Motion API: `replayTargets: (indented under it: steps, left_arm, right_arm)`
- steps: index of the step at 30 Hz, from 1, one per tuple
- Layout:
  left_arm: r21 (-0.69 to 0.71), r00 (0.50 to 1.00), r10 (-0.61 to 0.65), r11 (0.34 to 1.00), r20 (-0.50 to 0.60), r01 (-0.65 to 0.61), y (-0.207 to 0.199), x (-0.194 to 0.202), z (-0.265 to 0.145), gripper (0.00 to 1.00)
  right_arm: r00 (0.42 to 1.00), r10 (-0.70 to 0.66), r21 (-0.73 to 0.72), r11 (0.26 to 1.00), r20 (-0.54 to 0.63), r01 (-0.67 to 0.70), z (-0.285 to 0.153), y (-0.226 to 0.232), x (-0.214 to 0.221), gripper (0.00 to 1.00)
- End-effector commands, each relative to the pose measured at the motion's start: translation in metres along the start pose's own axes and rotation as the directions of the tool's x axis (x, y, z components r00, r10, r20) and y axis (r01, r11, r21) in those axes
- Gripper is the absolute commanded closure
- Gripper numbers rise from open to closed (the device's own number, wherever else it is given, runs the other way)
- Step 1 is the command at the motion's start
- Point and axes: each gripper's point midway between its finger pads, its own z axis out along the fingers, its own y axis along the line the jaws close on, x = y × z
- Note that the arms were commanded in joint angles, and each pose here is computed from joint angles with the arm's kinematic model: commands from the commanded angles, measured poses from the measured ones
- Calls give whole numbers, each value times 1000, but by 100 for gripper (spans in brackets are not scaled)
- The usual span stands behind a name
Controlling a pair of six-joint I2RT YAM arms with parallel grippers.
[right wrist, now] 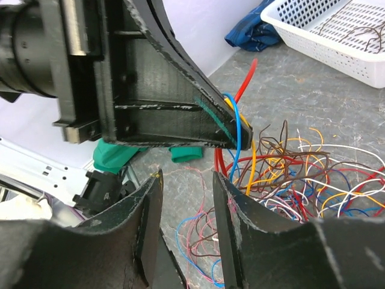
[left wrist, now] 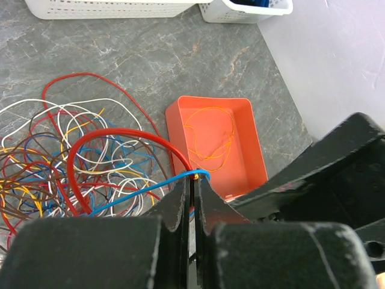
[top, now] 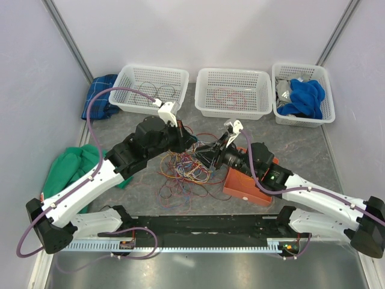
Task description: Untangle the cables
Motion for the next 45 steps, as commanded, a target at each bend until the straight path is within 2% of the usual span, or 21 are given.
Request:
replayTargets:
  steps: [1,4,14,16,17,18,19,20,21,22,23,24,25,27,29,30,33,39,41,44,45]
  left_arm:
    - [82,999,-5,997,31,2,-21,-14,-2,98]
    - [97,1000,-15,995,26,12,-24,-13,-4,98]
    - [120,999,-36,992,3,35,-26,-5,-6,98]
    - [121,999,-38,992,10,36,-26,-6,-8,98]
    - [118,999,-36,992,14,35,-25,-7,-7,98]
    - [116,999,-33,993,14,32,-25,-6,-8,98]
    - [100,999,-31,995,23,29,-22,-7,-7,98]
    - [82,999,-30,996,26,28,-18,-7,-8,93]
    - [64,999,-31,998,32,29,-15,-8,-9,86]
    - [1,998,-31,1000,53,31,-3,-10,-10,63]
    - [-31,997,-37,999,74,39,4,-13,-15,52]
    - [-69,994,-51,996,94,58,11,-16,-19,35]
    - [-152,991,-52,986,124,71,28,-18,-23,30]
    - [-236,976,-55,966,211,106,46,-30,-39,23]
    - [-275,961,-65,951,267,141,58,-33,-57,18]
    - [-303,949,-58,940,310,156,66,-39,-65,16]
    - [-317,928,-48,932,370,175,75,-43,-83,15]
    - [-306,916,-60,932,397,193,81,-38,-93,16]
    - [-258,912,-63,949,405,180,76,-36,-95,16]
    - [-33,882,-90,992,462,119,42,-44,-98,17]
    - [108,858,-121,991,499,77,15,-55,-104,17]
  right_arm:
    - [998,-9,-33,999,65,11,11,9,-17,53]
    - [998,-9,-1,1000,67,9,17,-2,-10,49]
    - [996,-24,101,995,86,15,28,-29,0,49]
    - [996,-24,112,994,85,14,28,-32,2,58]
    - [996,-22,110,994,84,13,28,-32,3,80]
    - [996,-14,105,994,86,5,29,-29,0,94]
    - [996,-14,101,995,88,5,29,-27,-3,100]
    - [998,-14,109,994,64,7,27,-27,-1,100]
    - [995,-24,92,996,96,15,24,-16,-21,100]
    - [997,-41,113,993,73,33,20,-17,-22,100]
    - [995,-55,120,992,79,46,17,-13,-32,100]
    - [989,-73,110,992,127,59,11,2,-62,100]
    - [990,-109,159,983,90,94,6,-4,-64,100]
    - [980,-143,177,977,141,117,-4,10,-104,100]
    - [977,-183,234,960,113,153,-12,7,-115,100]
    - [970,-195,235,959,145,158,-16,17,-137,100]
    - [962,-231,267,946,147,186,-22,23,-162,100]
    - [948,-259,266,942,186,205,-27,46,-207,100]
    - [947,-258,249,946,191,207,-26,53,-215,100]
    - [955,-235,233,954,181,191,-23,56,-212,100]
    - [958,-222,224,958,179,180,-22,57,-210,100]
